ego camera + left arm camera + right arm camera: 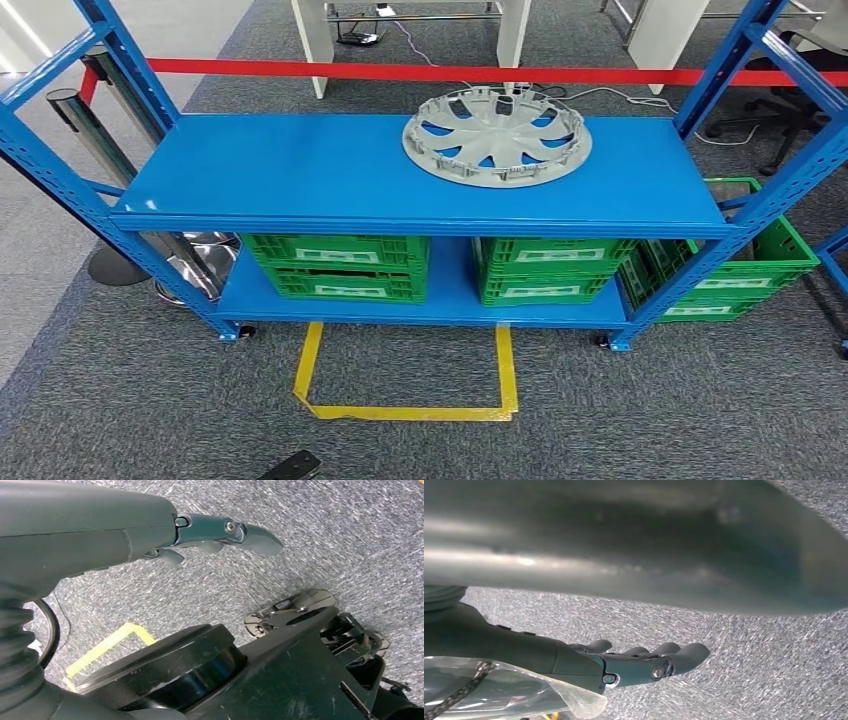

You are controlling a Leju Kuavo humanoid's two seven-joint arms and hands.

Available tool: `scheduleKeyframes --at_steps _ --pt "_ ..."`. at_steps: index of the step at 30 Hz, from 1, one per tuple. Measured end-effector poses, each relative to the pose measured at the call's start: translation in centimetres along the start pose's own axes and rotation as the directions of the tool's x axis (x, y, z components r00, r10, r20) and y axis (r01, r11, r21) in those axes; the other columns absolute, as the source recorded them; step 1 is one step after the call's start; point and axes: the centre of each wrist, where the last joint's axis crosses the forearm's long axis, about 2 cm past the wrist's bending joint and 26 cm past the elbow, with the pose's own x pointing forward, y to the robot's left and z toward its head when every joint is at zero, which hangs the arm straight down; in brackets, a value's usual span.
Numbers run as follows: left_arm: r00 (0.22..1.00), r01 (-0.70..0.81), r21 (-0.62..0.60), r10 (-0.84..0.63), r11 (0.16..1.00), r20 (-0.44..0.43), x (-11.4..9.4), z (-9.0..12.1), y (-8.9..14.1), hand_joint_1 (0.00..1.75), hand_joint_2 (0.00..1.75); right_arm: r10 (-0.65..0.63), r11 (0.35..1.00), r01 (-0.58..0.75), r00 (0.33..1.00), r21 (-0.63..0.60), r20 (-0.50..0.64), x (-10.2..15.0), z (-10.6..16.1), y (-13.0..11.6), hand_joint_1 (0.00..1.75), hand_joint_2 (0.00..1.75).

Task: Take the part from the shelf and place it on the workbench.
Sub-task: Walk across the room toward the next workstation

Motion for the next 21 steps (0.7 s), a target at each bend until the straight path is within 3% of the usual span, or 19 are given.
scheduleKeyframes --at_steps 21 --pt "1.0 -0.001 -0.003 0.001 1.0 0.0 0.0 0.0 -0.01 0.0 1.75 0.007 1.0 -0.007 1.0 0.002 0.001 0.04 -0.01 0.0 0.0 0.0"
